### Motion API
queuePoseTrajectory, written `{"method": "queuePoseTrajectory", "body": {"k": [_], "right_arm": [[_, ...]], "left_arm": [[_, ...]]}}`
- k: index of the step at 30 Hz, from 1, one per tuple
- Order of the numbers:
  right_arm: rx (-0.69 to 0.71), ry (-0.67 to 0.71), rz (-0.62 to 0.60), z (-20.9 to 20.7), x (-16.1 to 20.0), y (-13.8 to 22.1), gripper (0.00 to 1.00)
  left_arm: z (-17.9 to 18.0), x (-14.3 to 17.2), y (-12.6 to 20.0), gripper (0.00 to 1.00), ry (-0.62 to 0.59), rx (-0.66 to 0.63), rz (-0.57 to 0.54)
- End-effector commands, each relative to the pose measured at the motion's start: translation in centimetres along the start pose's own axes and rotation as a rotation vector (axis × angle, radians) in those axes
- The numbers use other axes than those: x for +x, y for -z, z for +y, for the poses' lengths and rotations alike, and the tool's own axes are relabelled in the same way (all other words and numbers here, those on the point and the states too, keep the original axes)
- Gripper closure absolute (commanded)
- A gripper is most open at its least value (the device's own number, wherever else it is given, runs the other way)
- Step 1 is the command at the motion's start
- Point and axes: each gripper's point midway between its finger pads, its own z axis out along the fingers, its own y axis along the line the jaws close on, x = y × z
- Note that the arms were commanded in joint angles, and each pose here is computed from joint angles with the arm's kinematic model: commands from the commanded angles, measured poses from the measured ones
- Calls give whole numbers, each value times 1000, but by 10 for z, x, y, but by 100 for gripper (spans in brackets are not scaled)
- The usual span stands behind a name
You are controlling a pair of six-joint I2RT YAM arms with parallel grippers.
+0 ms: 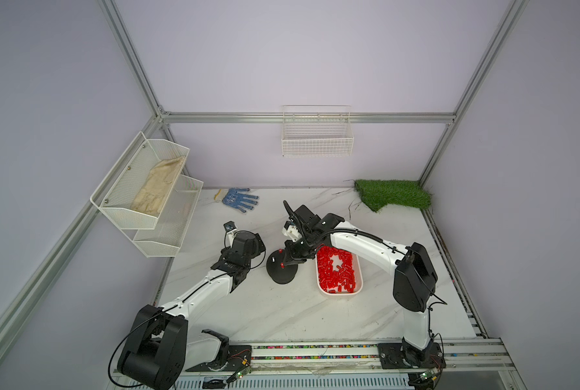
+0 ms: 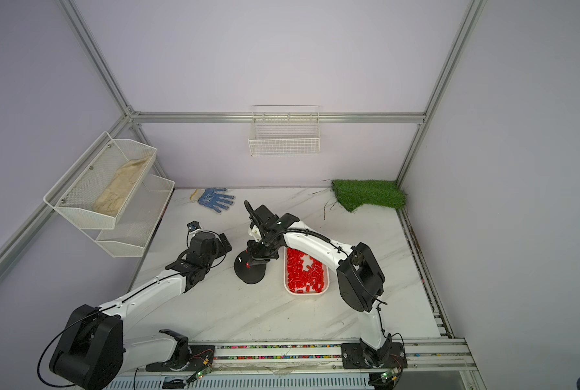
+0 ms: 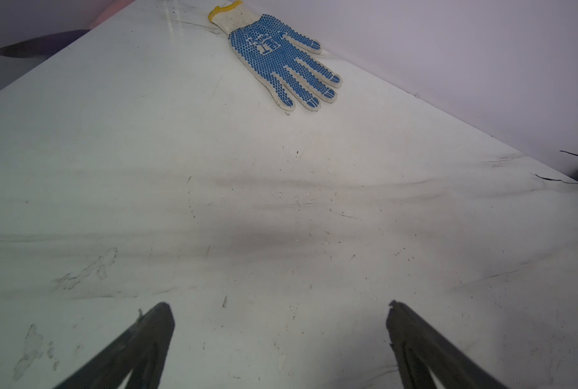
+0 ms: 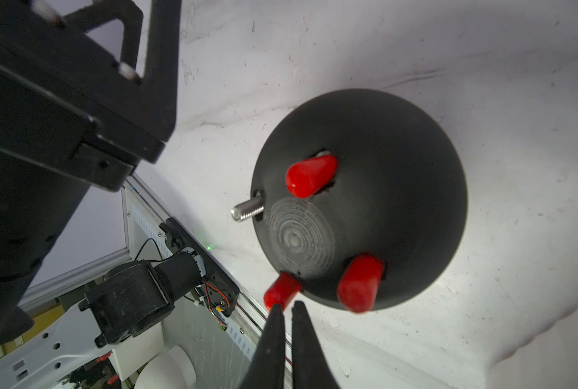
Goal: Cover the protruding screws with screw protection sleeves
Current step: Attach the screw protection sleeve to the screw, then pick up the screw protection sleeve from the storage box.
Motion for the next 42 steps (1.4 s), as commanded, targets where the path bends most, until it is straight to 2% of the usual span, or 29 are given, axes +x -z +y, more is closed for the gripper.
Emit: {"method": "queuePoseTrajectory", "body": {"k": [1, 10, 16, 25, 38, 42], "right_arm": [[-21, 13, -24, 8, -1, 6, 89], [13, 21, -98, 15, -13, 30, 89], [71, 4, -187, 1, -23, 59, 87], [215, -137, -285, -80, -32, 96, 86], [542, -230, -236, -181, -6, 84, 86], [581, -238, -198, -200, -3, 72, 86]], "left_arm": [[2, -1, 4, 0, 18, 5, -19], [1, -4, 6, 0, 21, 7, -26], [0, -9, 10, 0, 20, 14, -36], [-4, -16, 14, 0, 14, 24, -42], [-8, -15, 9, 0, -2, 16, -21], [-8, -16, 8, 0, -5, 14, -21]]}}
